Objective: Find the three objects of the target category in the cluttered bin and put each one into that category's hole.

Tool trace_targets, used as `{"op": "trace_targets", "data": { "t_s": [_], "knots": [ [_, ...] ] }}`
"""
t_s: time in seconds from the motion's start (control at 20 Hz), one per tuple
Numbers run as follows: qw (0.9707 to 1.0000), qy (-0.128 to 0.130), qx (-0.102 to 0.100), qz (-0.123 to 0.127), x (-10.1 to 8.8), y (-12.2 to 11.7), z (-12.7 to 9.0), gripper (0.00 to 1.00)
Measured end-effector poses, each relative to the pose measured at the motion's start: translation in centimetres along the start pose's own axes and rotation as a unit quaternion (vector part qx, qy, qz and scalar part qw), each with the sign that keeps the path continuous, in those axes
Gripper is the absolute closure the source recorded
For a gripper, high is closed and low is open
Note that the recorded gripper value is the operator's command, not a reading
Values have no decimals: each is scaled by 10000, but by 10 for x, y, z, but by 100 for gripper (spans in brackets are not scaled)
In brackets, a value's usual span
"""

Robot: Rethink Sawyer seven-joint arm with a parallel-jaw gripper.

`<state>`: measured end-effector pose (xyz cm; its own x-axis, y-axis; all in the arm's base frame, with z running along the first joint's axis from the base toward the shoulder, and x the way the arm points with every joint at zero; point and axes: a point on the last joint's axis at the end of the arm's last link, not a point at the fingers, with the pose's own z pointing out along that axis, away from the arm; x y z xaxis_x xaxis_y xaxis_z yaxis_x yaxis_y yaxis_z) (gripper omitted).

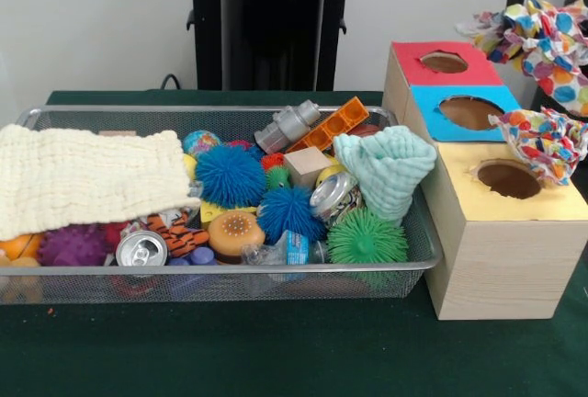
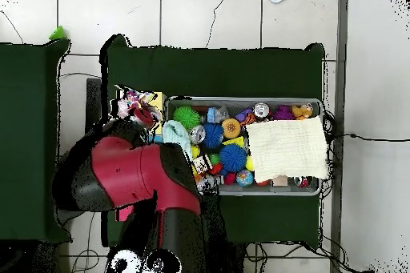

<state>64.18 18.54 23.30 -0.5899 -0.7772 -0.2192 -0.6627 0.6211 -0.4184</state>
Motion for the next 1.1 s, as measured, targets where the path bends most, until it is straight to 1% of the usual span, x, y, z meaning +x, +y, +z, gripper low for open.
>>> {"op": "trace_targets", "data": {
  "t_s": [0.15,0.25,0.65,0.9,1.1],
  "knots": [
    [10000,1,29,75,4,-10,-2,100],
    [9998,-9,67,187,9,-24,-3,100],
    [9990,-9,92,426,22,-53,5,100],
    [9987,-14,83,495,26,-61,8,100],
    [9988,-25,67,485,25,-60,9,100]
  ]
}}
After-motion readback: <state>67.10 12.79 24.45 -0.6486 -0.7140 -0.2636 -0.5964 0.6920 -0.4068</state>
